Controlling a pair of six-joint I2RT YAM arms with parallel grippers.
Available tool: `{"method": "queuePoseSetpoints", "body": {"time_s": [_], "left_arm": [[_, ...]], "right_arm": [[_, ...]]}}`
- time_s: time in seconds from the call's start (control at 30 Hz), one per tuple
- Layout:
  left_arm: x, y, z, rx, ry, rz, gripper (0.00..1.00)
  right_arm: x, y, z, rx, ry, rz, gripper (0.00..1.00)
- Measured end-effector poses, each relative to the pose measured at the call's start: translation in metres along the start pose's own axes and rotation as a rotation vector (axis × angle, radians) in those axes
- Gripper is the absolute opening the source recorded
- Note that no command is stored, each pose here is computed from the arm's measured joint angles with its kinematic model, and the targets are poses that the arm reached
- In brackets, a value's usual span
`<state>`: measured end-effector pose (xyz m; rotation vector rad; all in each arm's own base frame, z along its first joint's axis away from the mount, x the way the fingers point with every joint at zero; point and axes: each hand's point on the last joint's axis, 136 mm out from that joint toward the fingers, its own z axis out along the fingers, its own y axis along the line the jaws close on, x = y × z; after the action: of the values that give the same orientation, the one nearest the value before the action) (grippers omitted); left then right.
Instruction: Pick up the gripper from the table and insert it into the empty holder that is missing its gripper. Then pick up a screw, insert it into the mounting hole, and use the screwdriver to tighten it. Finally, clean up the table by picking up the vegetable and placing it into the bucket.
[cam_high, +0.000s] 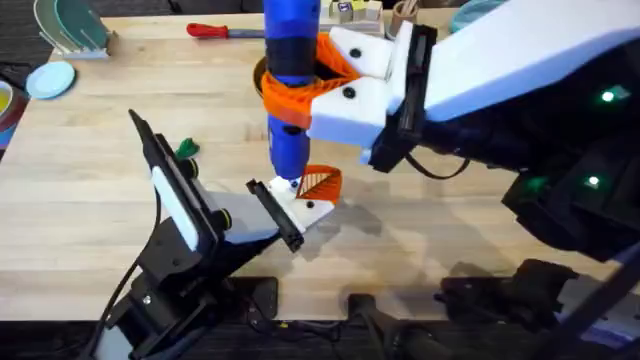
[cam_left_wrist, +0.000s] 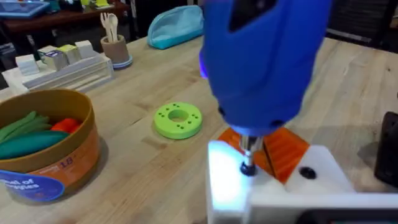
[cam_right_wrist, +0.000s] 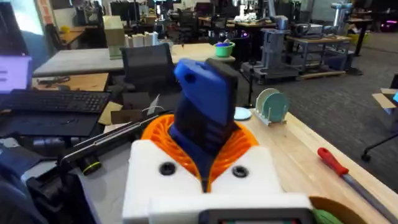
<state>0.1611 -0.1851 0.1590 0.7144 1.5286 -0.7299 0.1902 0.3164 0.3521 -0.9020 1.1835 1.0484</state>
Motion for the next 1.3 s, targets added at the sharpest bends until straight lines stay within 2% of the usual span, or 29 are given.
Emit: {"method": "queuePoseSetpoints", "body": {"time_s": [0.87,1.3], "left_arm": [[0.000,0.000,0.000,0.000,0.001,-0.001,0.013],[0.000,0.000,0.000,0.000,0.000,0.000,0.013]], "right_arm": [[0.012,0.001,0.000,-0.004,0.045,-0.012,0.022],[-0.004,0.002,-0.001,-0.009,-0.011,-0.051,0.022]]}}
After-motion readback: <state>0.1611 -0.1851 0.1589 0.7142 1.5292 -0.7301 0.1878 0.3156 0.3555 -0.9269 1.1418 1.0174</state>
